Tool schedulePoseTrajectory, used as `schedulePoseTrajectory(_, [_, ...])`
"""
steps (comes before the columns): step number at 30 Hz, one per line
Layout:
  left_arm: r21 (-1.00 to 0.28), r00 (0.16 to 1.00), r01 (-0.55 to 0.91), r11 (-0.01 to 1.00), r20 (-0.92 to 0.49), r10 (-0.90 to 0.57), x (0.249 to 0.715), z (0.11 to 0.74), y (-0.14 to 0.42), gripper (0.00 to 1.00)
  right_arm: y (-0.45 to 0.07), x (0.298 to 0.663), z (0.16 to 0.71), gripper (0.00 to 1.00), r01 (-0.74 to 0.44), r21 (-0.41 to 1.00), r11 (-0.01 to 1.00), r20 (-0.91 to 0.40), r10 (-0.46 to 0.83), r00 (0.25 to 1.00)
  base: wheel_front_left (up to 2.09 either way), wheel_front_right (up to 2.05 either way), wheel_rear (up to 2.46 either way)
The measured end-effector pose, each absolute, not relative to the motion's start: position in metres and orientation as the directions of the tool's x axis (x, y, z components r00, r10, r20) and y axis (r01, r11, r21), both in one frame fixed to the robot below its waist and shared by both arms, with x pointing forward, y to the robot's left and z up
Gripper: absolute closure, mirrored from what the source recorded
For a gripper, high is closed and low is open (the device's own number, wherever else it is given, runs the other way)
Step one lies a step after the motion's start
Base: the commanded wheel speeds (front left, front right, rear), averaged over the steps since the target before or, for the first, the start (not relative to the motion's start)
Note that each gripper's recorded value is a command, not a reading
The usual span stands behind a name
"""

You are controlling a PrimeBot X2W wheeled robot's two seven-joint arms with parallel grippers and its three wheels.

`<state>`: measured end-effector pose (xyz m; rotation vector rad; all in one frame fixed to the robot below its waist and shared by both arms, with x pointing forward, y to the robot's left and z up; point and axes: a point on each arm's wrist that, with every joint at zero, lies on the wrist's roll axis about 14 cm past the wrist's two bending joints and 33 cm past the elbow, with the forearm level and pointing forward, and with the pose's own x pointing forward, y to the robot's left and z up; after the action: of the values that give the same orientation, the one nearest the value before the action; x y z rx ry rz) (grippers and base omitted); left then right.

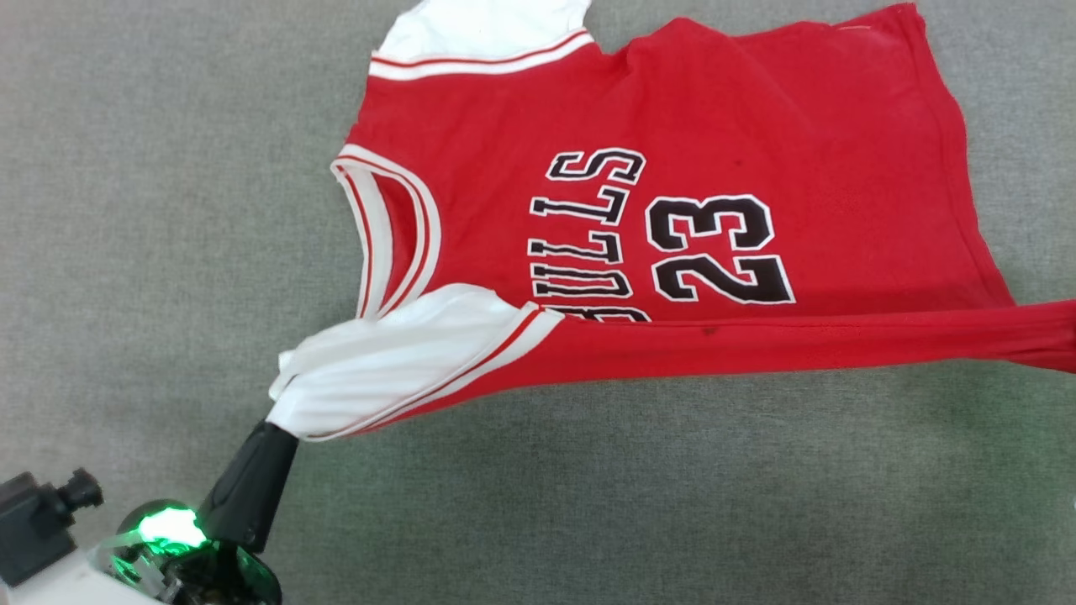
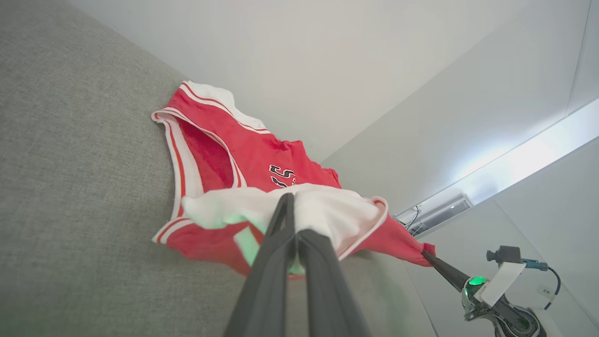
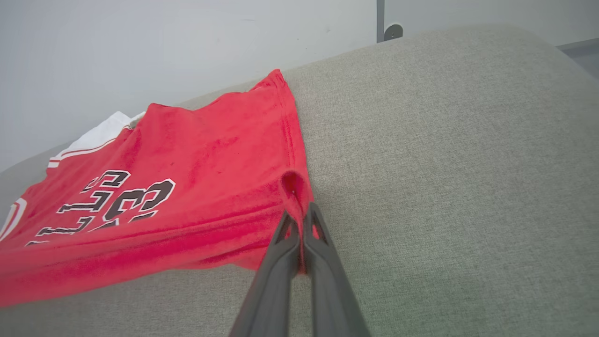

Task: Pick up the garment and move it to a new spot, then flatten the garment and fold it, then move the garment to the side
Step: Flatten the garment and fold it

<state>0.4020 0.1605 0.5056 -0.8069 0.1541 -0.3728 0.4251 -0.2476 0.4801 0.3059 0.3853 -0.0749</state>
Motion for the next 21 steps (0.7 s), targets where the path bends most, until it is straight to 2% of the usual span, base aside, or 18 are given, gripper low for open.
schedulePoseTrajectory(9, [-0.698,0.903,0.308,0.647,0.001,-0.429,0.432,0.493,0.151,1.0,-0.236,0.448,0.462,1.0,0.109,0.294,0.95,-0.409,0.022,0.912,0.0,0.0,0.0])
schedulePoseTrajectory(21, [-0.679,0.912,0.298,0.671,-0.006,-0.411,0.487,0.475,0.151,1.0,-0.233,0.479,0.435,1.0,0.109,0.286,0.952,-0.441,0.03,0.897,0.0,0.0,0.0])
